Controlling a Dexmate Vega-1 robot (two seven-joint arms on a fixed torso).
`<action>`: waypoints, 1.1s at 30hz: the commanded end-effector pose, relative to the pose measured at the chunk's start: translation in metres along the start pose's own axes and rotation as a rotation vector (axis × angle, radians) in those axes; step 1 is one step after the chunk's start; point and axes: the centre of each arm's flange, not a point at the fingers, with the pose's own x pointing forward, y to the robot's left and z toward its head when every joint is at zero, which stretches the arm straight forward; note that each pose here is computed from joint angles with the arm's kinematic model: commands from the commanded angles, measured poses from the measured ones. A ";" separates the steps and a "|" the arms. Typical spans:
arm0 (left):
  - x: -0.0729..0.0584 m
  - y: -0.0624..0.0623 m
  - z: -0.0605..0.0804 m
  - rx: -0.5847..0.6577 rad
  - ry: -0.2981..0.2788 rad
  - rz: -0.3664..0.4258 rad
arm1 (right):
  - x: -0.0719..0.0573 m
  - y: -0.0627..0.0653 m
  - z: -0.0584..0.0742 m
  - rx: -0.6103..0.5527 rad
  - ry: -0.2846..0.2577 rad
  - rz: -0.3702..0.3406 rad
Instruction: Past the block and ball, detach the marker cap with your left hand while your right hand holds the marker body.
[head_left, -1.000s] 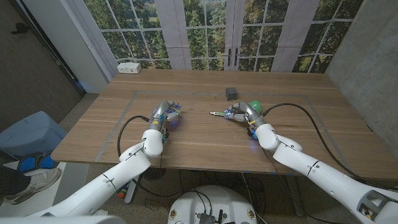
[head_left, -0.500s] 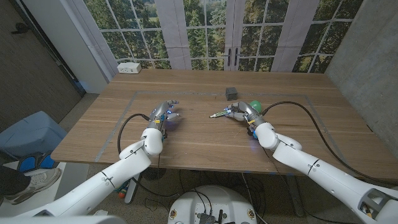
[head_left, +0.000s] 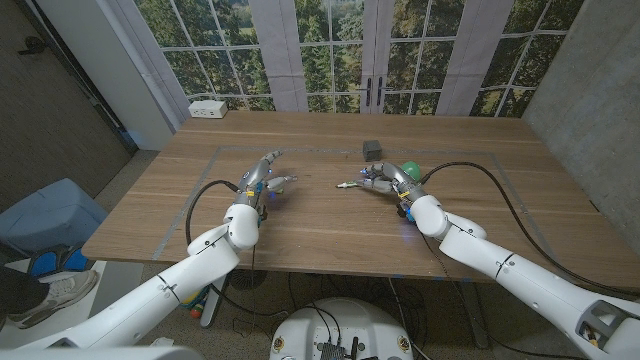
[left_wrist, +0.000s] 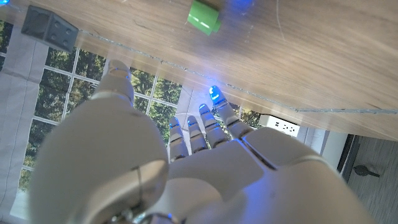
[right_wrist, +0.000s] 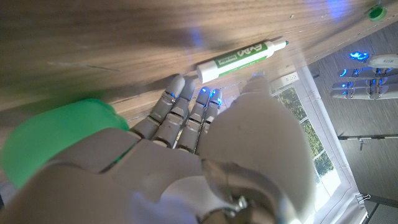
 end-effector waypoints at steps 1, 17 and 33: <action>-0.002 0.009 -0.003 -0.092 -0.046 0.032 | 0.003 -0.006 0.005 0.087 -0.065 0.027; -0.005 0.015 -0.013 -0.323 -0.157 0.045 | -0.001 -0.017 0.017 0.218 -0.188 -0.017; -0.004 0.023 -0.022 -0.484 -0.191 0.027 | -0.004 -0.031 0.021 0.427 -0.292 -0.067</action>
